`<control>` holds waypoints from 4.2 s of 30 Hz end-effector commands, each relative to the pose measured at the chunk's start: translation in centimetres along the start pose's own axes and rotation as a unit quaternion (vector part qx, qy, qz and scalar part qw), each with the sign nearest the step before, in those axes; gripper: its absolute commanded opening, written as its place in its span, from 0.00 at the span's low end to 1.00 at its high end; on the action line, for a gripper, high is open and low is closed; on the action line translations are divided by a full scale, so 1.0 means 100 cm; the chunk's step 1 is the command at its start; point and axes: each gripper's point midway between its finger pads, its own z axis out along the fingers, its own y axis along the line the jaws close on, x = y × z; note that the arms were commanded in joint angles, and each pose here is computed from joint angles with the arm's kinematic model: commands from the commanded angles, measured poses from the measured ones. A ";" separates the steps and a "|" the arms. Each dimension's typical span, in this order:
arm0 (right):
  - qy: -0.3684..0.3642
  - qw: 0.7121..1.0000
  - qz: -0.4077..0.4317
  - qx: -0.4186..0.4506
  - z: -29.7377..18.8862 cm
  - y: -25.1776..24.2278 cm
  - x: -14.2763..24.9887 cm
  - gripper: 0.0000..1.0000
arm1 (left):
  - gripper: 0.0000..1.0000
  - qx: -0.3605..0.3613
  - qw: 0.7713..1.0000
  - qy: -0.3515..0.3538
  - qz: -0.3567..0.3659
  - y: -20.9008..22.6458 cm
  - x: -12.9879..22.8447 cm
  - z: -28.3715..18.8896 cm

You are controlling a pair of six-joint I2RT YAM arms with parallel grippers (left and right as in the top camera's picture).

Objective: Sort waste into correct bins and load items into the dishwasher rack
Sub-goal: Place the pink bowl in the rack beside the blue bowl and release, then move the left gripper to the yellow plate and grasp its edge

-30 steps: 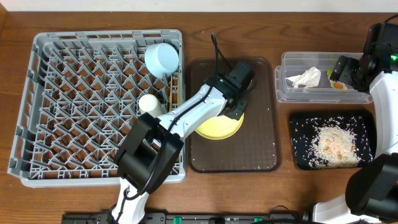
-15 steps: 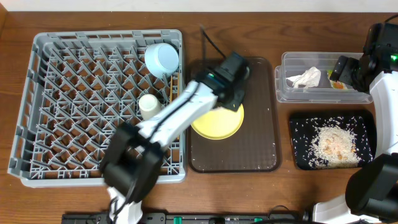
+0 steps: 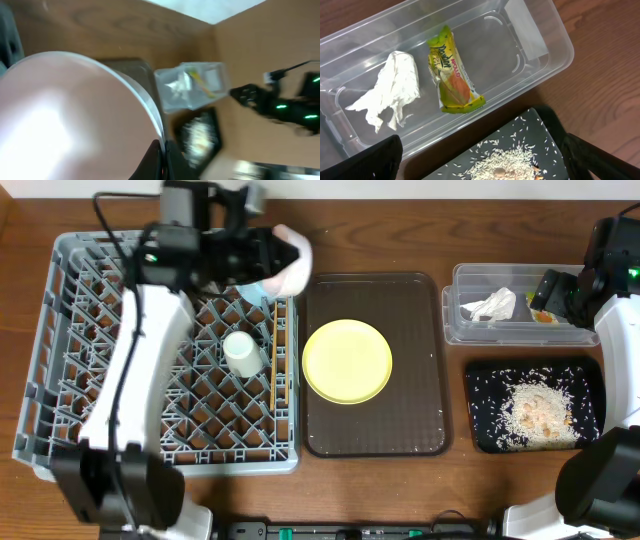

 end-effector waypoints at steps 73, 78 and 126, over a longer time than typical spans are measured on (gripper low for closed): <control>-0.018 1.000 0.001 0.004 -0.011 -0.006 -0.009 0.99 | 0.56 -0.280 0.932 0.125 0.191 0.022 0.114 0.078; -0.018 1.000 0.001 0.004 -0.011 -0.006 -0.009 0.99 | 0.48 -0.250 0.926 0.156 0.236 0.007 0.147 0.134; -0.018 1.000 0.001 0.004 -0.011 -0.006 -0.009 0.99 | 0.21 -0.283 0.883 0.275 0.254 0.086 0.245 0.229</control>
